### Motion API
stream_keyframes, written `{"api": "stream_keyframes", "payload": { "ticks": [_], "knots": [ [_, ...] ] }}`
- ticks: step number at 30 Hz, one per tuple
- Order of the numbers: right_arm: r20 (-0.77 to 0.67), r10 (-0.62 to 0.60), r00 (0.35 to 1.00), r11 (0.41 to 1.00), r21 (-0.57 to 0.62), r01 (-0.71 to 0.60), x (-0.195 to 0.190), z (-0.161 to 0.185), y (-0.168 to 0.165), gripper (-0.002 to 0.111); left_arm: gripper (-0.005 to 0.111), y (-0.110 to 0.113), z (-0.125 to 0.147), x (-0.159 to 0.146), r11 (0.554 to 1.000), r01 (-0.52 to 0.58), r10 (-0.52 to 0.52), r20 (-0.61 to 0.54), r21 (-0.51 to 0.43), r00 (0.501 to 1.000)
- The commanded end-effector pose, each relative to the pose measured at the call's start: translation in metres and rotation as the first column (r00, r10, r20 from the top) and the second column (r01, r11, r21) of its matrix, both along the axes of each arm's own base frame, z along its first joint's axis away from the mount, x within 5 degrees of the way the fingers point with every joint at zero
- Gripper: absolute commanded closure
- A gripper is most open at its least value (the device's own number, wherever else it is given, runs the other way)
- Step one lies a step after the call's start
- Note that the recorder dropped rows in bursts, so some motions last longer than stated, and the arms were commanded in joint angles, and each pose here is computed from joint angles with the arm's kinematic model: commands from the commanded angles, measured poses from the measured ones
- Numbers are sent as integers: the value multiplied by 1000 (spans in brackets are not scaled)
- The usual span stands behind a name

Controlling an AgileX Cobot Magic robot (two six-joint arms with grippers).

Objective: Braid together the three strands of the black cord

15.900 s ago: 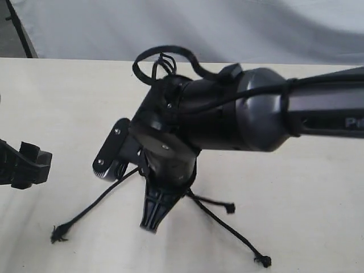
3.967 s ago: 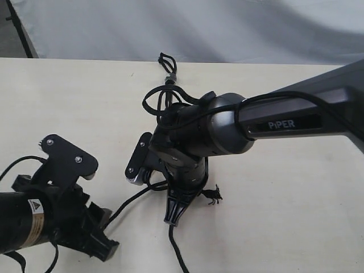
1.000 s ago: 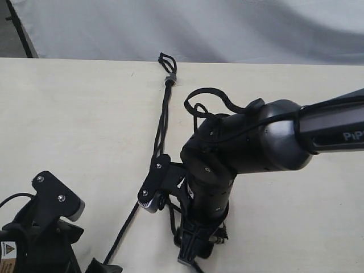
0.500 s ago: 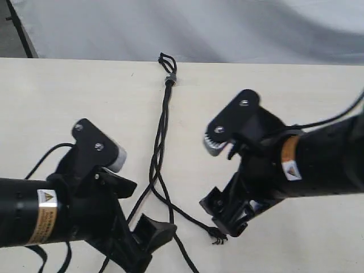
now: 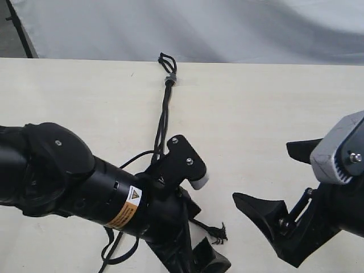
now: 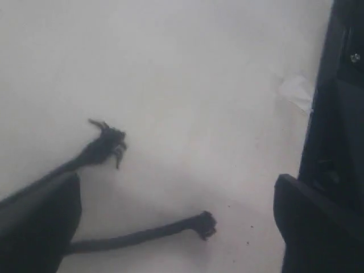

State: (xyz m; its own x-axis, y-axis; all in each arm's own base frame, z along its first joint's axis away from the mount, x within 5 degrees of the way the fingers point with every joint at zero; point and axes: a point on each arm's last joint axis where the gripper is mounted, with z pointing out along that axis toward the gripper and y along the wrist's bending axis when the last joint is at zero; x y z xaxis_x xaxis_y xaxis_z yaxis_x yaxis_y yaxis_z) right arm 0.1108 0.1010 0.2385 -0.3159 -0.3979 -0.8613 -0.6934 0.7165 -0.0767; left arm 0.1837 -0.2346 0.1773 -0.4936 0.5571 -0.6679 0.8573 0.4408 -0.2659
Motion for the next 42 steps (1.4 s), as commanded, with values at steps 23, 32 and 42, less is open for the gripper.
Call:
{"api": "stream_keyframes", "payload": {
  "ticks": [23, 32, 42],
  "knots": [
    [26, 0, 1000, 1000, 20, -1, -1, -1, -2, 4, 22, -18, -21, 2, 888, -295, 344, -86, 354, 935],
    [29, 1, 1000, 1000, 23, -1, -1, -1, -2, 4, 22, -19, -42, 2, 865, -285, 363, -121, 414, 924],
    [32, 1, 1000, 1000, 26, -2, -1, 0, -1, 4, 51, -19, -51, 2, 857, -268, 354, -125, 440, 927]
  ]
}}
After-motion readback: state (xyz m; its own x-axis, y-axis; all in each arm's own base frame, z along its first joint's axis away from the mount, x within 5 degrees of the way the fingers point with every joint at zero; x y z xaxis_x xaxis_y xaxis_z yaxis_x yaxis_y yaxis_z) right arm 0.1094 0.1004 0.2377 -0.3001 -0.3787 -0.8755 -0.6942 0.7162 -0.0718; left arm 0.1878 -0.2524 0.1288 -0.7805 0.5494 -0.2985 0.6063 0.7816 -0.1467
